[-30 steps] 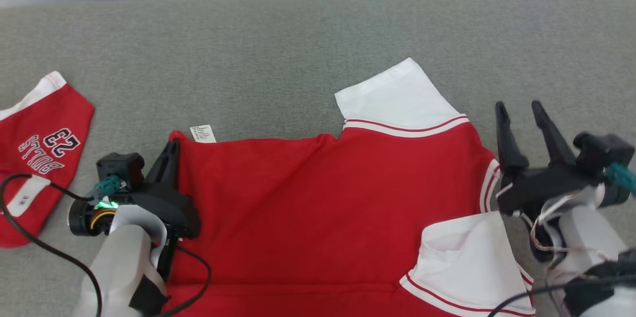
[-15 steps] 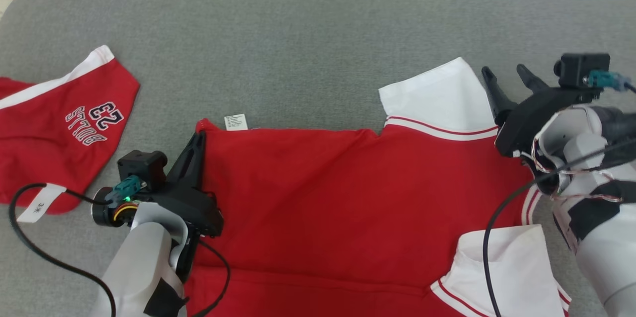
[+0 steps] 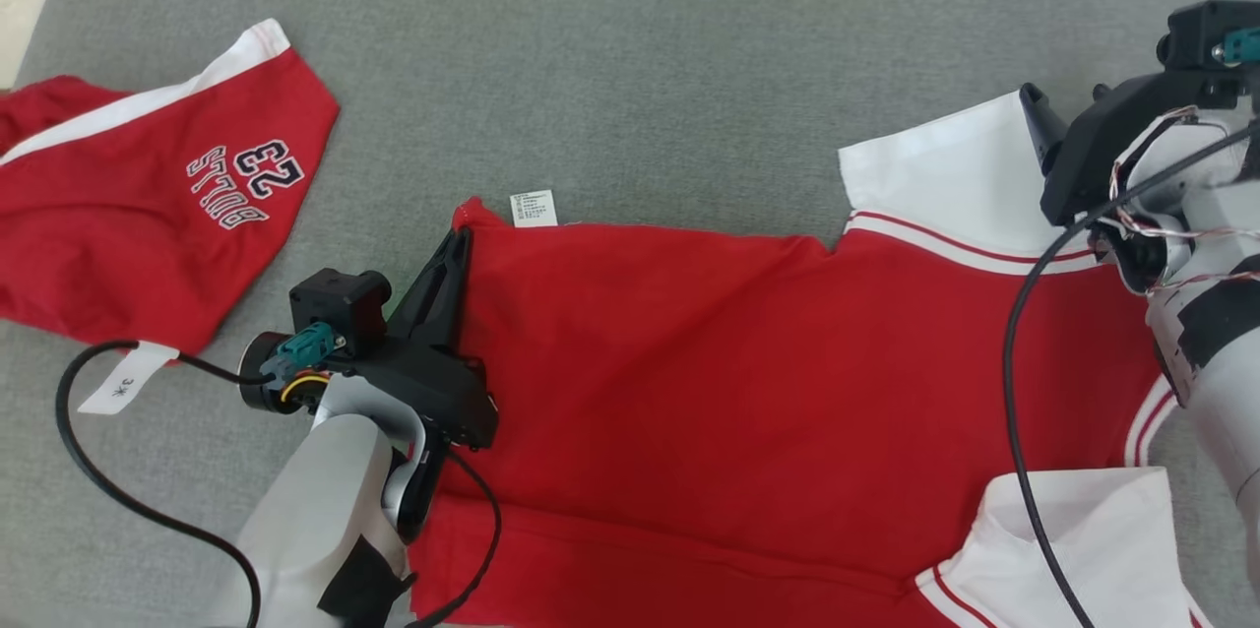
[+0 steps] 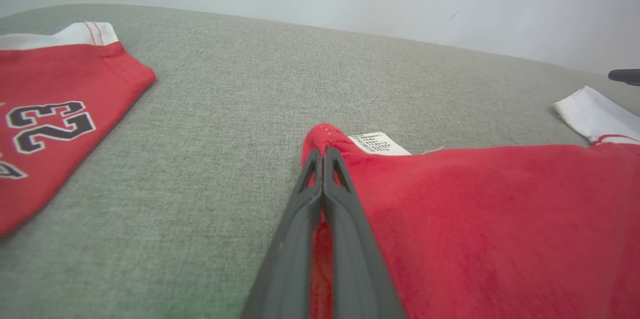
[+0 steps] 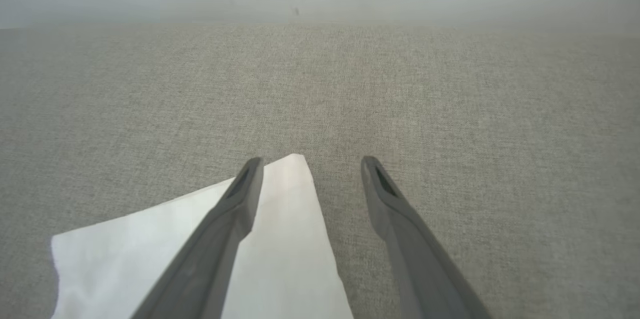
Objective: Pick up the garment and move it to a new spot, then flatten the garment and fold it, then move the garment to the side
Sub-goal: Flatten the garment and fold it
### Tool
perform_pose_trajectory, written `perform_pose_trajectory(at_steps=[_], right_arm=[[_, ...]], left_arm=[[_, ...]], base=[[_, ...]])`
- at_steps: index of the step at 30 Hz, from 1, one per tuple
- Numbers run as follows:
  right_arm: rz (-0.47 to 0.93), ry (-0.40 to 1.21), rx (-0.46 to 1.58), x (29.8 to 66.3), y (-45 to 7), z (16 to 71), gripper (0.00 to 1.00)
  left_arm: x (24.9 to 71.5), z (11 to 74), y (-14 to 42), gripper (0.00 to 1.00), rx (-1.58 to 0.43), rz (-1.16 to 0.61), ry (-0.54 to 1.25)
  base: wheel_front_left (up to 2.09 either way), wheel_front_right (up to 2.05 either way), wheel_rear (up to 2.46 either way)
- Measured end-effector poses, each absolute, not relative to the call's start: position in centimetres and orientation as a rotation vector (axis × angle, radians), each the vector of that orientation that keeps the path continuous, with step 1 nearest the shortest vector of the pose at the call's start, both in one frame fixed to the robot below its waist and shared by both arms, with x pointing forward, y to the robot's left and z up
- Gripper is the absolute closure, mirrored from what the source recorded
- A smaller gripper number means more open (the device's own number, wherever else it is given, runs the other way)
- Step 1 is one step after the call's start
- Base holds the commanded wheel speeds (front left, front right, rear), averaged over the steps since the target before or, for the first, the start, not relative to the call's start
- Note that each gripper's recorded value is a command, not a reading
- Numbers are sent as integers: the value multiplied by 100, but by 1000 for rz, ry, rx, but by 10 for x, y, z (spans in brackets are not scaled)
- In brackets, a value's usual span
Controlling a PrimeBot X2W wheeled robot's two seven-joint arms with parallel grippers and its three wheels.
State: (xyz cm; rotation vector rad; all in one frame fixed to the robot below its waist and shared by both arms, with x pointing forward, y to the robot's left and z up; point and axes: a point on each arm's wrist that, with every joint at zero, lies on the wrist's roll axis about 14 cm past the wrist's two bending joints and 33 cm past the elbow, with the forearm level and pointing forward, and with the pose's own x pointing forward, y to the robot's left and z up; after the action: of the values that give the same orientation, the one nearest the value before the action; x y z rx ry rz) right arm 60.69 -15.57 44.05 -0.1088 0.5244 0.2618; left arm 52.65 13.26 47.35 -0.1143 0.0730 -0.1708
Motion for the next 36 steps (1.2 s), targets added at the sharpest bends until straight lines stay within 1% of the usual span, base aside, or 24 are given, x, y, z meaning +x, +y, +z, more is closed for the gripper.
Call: perform_pose_trajectory(at_steps=[5,6,8,9,10,11,12,13,14,20,23,25,32,36], right_arm=[[272,605,-116,612,-145,419,1],[277,621,-115,611,-141,414,7],[276,638,-118,612,-140,410,15],[276,642,-122,612,-140,409,22],[275,646,-126,612,-141,408,31],[273,648,-129,612,-141,408,56],[271,647,-132,612,-142,409,73],[269,633,-131,613,-143,411,73],[268,618,-131,613,-143,412,100],[276,510,-90,616,-137,435,100],[304,448,-61,611,-128,448,100],[309,437,-51,609,-127,451,100],[347,373,4,579,-133,467,100],[359,334,38,552,-147,475,100]], left_arm=[[530,468,136,100,-120,-156,84],[529,466,137,100,-120,-153,88],[529,464,138,100,-120,-148,95],[529,463,138,100,-120,-147,97],[528,463,139,100,-123,-146,98],[528,463,138,100,-123,-147,97],[528,464,138,100,-122,-148,97],[528,464,138,100,-122,-148,97],[528,464,138,100,-122,-145,97],[528,469,141,100,-123,-130,87],[524,470,144,100,-142,-115,87],[522,470,145,100,-146,-110,87],[508,474,149,100,-180,-89,82],[500,482,150,100,-185,-85,63]], base=[[0,0,0],[0,0,0],[0,0,0],[0,0,0],[0,0,0],[0,0,0],[0,0,0],[0,0,0],[0,0,0],[0,0,0],[0,0,0],[0,0,0],[0,0,0],[0,0,0]])
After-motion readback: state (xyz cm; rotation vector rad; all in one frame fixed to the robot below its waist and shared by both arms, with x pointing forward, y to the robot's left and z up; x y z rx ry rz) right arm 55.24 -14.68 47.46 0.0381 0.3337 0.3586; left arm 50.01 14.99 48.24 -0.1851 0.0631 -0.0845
